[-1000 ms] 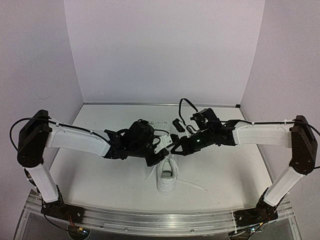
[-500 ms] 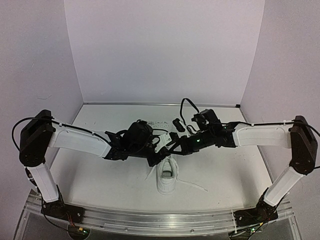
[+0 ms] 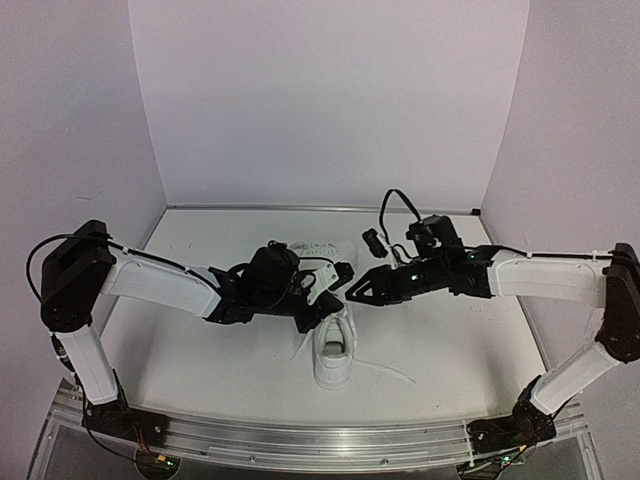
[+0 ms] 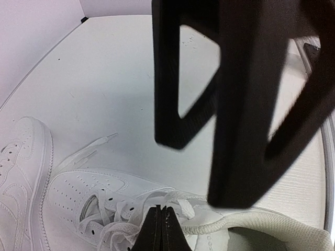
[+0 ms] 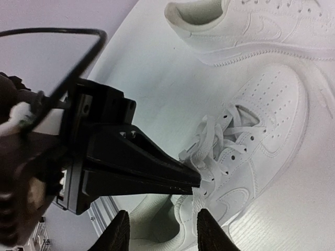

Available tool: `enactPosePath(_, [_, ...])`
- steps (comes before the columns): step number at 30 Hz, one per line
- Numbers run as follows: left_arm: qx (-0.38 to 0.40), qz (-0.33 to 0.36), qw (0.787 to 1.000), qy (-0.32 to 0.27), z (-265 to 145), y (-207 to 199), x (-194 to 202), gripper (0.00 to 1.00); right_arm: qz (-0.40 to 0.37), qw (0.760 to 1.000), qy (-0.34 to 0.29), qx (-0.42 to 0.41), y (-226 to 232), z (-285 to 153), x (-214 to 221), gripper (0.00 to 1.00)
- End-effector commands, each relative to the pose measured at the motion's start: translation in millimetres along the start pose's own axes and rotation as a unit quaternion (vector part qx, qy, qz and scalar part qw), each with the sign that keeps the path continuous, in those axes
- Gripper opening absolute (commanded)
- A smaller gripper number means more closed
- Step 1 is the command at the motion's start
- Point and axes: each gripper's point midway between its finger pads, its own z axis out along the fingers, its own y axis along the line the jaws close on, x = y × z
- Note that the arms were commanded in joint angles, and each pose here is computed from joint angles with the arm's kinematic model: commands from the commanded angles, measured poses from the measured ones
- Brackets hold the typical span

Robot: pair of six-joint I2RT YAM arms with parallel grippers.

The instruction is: Tie the shoes

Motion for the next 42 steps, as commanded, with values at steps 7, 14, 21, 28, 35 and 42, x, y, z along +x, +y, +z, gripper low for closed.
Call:
enactPosePath(7, [0.001,0.003,1.000,-0.006,1,2,-3,0.00,0.048,0.996,-0.041,0.058,-51,-16,-15,0.29])
enactPosePath(14, [-0.004,0.023,0.999,0.033,-9,4,2,0.00,0.048,0.999,-0.008,0.025,-56,9,-4,0.25])
enactPosePath(21, [-0.017,0.046,0.995,0.082,-11,10,15,0.00,0.047,0.999,0.003,-0.016,-50,21,-4,0.19])
enactPosePath(28, [-0.010,0.058,0.994,0.095,-12,7,22,0.00,0.048,0.998,0.020,-0.042,-48,37,2,0.14])
enactPosePath(35, [0.003,0.083,0.992,0.091,-15,-1,23,0.00,0.038,0.996,0.020,-0.084,-34,45,-1,0.14])
enactPosePath(42, [-0.001,0.099,0.991,0.093,-18,-1,23,0.00,0.037,0.993,0.013,-0.115,-22,43,-4,0.15])
